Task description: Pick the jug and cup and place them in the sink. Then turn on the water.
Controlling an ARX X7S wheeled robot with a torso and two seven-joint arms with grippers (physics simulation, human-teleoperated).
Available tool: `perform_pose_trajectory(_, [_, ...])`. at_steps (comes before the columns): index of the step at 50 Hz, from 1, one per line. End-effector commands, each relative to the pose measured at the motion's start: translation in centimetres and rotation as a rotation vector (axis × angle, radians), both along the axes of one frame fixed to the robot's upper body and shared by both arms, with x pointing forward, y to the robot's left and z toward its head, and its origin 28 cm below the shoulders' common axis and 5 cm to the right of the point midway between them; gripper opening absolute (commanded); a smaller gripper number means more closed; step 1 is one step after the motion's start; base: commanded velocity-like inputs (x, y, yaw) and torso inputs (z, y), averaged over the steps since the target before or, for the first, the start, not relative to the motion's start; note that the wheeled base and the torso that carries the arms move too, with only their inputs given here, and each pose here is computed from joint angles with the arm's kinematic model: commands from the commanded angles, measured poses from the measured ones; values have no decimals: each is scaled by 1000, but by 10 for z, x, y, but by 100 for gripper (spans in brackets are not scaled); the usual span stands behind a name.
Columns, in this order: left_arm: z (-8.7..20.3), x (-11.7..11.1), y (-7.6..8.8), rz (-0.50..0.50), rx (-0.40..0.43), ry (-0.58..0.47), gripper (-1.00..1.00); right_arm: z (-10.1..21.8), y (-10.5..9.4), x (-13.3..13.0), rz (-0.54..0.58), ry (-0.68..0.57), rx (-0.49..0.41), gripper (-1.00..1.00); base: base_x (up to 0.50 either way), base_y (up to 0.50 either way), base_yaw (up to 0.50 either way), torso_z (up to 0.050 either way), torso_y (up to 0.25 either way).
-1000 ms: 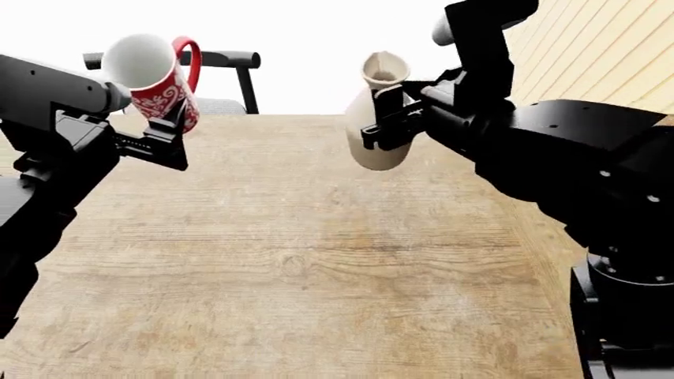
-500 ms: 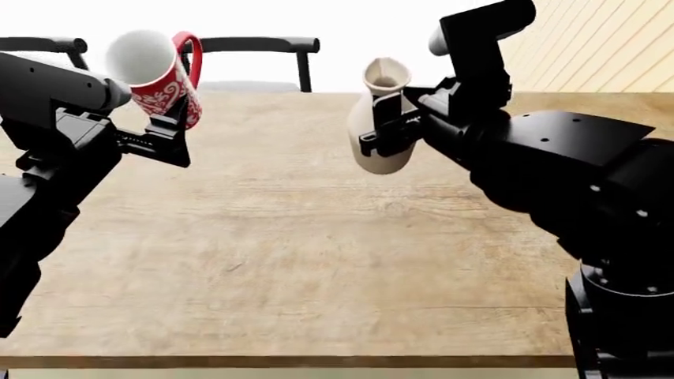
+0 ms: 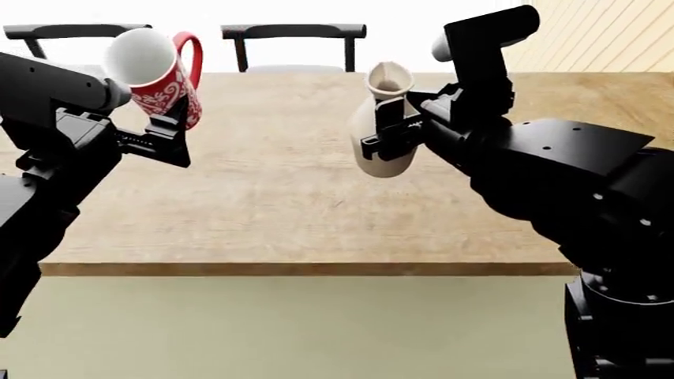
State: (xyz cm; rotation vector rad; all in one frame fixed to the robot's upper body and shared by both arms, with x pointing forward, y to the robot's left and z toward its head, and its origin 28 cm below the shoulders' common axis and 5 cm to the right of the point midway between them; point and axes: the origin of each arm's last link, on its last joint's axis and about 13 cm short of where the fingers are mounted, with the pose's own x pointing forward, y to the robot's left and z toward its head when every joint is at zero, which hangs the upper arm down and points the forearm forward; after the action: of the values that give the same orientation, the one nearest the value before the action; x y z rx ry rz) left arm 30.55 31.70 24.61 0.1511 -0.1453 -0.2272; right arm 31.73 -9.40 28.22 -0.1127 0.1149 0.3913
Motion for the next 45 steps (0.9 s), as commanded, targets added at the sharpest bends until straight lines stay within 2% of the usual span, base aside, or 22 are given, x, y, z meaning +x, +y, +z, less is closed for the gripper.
perform_pose_trajectory(1, [2, 0, 0, -3, -14, -6, -100, 8, -4, 1, -43, -45, 31, -100, -433, 247, 0, 0, 0])
perform_pose_trajectory(8, [2, 0, 0, -4, -12, -6, -100, 5, -5, 1, -63, -47, 61, -100, 0, 0, 0, 0, 1])
perform_pose_trajectory(45, [2, 0, 0, -33, -26, 1, -100, 3, -10, -14, -58, -44, 61, -100, -144, 16, -499, 1, 1])
